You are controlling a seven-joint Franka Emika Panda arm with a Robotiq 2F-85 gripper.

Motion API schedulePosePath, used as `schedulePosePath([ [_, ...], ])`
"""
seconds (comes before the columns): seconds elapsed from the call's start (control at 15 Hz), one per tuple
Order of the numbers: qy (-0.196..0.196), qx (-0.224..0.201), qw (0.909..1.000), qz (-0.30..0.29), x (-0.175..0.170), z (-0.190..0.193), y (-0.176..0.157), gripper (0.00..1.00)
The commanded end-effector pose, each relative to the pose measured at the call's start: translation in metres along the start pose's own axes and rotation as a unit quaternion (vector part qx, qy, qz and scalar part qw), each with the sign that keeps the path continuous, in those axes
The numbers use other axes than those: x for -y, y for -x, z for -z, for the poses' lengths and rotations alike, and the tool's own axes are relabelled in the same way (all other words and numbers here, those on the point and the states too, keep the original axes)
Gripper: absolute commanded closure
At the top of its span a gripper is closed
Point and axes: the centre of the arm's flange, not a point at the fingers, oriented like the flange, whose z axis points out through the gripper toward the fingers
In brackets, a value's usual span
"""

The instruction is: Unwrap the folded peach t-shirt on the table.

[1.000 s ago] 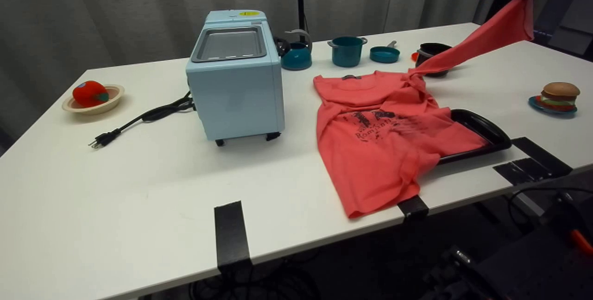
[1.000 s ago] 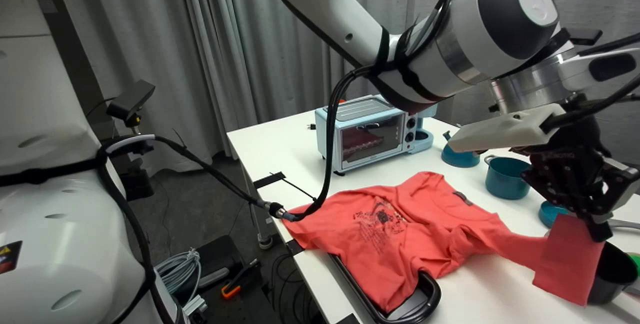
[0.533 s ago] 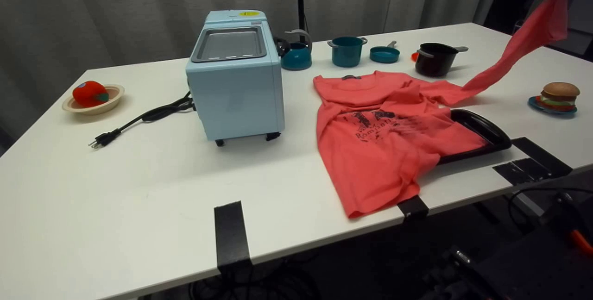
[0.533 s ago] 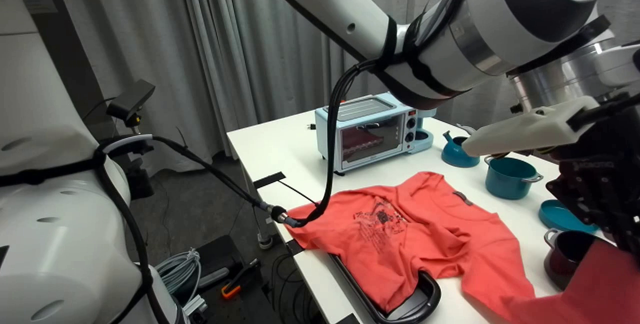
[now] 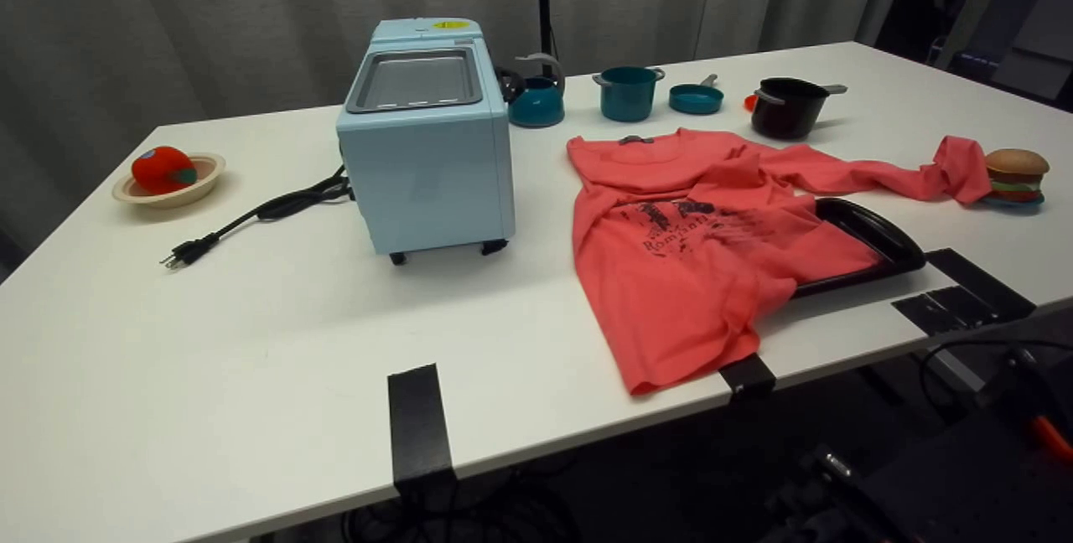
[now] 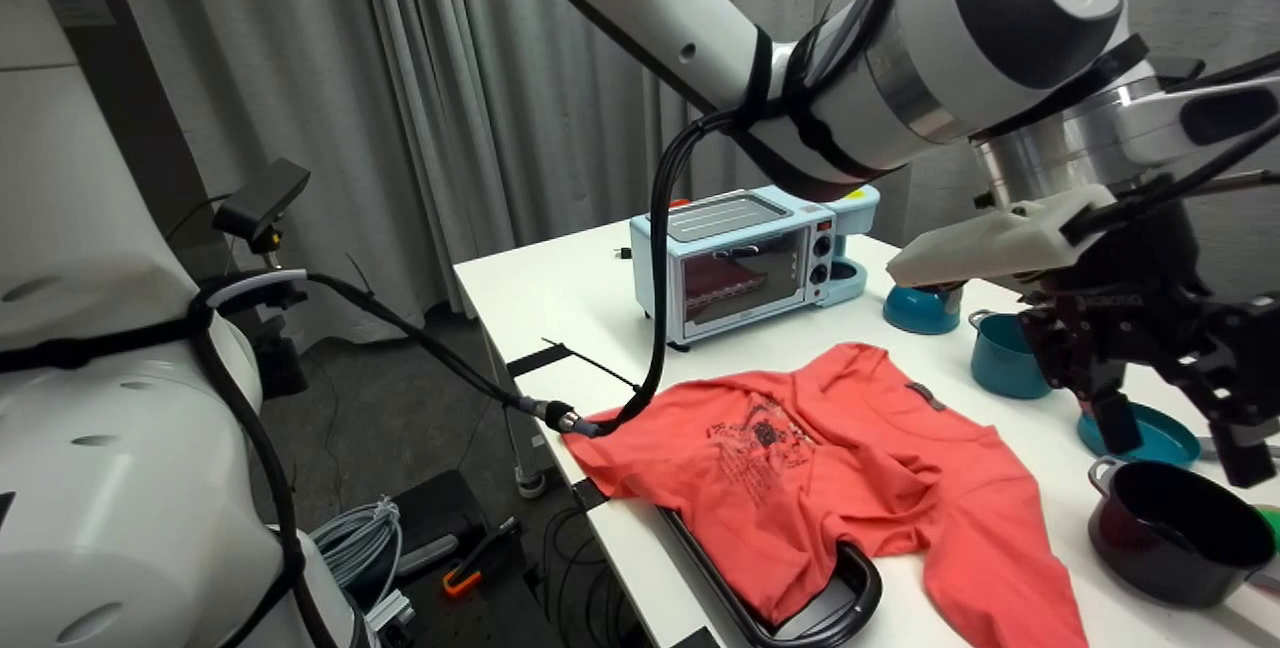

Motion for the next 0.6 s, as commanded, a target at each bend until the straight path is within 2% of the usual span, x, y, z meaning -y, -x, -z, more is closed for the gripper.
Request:
schedulePosePath([
  [0.0,-0.063,-0.015,0.9979,0.002,0.042,0.005,-0.009,0.01],
  [0.27,-0.14,-0.021,0.9899,0.001,0.101,-0.01,-0.012,0.0],
  [0.53,-0.18,0.001,0.9836,0.004,0.143,-0.045,-0.006,0.0],
])
